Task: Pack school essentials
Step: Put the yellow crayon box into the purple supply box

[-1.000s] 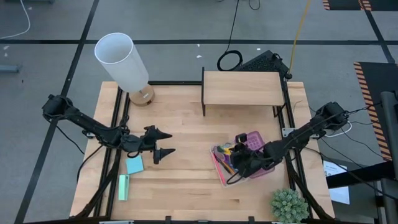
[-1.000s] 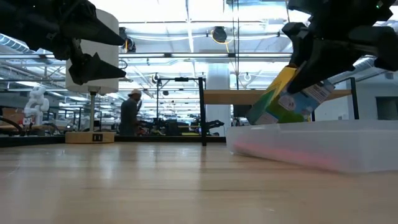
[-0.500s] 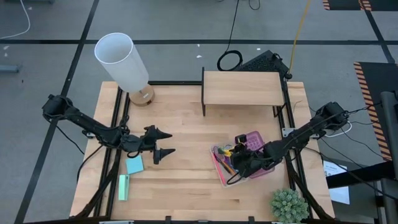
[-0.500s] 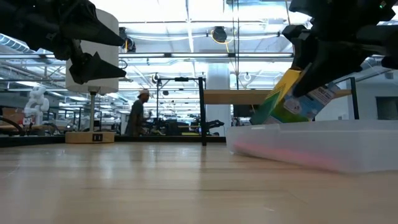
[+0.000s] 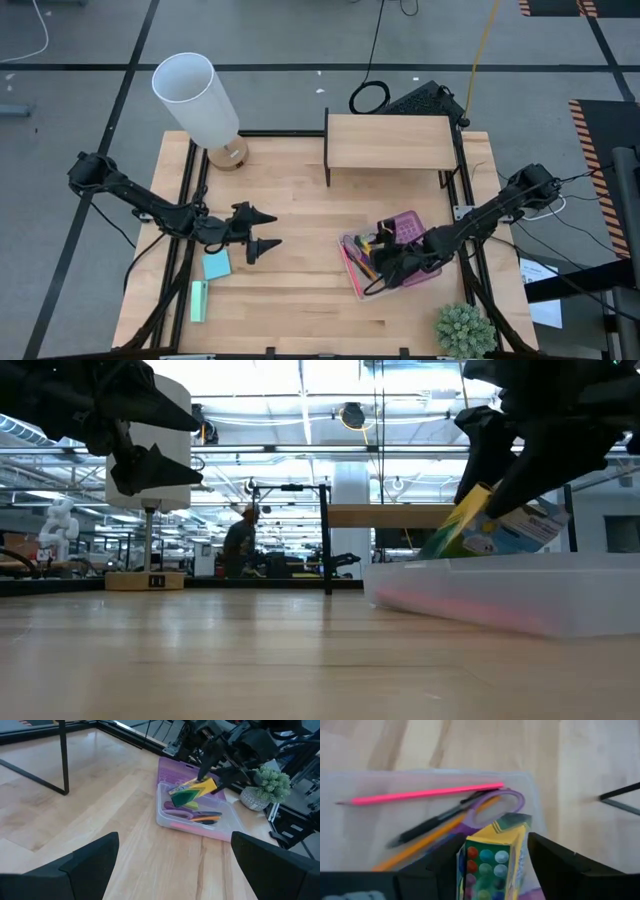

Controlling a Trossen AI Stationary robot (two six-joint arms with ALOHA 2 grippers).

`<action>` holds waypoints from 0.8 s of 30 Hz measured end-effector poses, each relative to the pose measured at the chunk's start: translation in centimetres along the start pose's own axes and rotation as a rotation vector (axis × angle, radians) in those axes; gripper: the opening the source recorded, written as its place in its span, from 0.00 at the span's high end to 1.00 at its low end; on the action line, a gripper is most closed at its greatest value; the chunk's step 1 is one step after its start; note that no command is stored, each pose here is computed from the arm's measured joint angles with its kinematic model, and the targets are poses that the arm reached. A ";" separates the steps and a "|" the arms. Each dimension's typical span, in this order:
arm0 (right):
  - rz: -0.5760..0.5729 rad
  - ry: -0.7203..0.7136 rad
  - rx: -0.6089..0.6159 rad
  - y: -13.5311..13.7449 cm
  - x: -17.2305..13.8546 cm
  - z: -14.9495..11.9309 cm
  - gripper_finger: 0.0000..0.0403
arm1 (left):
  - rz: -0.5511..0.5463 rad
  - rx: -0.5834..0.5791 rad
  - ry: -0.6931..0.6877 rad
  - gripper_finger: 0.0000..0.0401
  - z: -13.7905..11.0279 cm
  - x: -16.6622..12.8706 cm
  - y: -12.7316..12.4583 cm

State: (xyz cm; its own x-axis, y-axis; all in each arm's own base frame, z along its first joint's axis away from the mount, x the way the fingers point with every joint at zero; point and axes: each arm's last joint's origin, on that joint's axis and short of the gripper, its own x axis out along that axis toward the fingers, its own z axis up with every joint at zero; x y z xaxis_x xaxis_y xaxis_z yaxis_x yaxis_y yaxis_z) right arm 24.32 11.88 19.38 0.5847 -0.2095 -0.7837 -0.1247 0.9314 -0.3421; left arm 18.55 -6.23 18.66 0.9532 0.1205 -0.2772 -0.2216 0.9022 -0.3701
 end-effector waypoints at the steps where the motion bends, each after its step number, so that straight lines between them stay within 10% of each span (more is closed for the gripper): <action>1: 0.014 -0.002 0.010 0.0 0.0 0.0 0.46 | 0.000 0.000 0.000 0.03 0.0 0.0 0.0; 18: 0.104 -0.012 0.230 0.0 0.2 0.4 0.29 | -0.045 0.026 0.033 0.03 -0.1 0.0 -0.1; 24: 0.301 0.038 0.318 -0.7 0.7 0.6 0.20 | -0.067 0.034 0.046 0.03 -0.3 -0.2 -0.4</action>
State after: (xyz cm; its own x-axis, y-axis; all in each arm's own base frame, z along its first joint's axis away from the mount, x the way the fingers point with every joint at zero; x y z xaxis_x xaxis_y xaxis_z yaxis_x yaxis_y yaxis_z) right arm 25.32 11.26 19.43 0.5298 0.0803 -0.8443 -0.0288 0.9966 0.0767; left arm 18.40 -6.77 18.56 0.9551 0.0414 -0.2933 -0.1502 0.9211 -0.3592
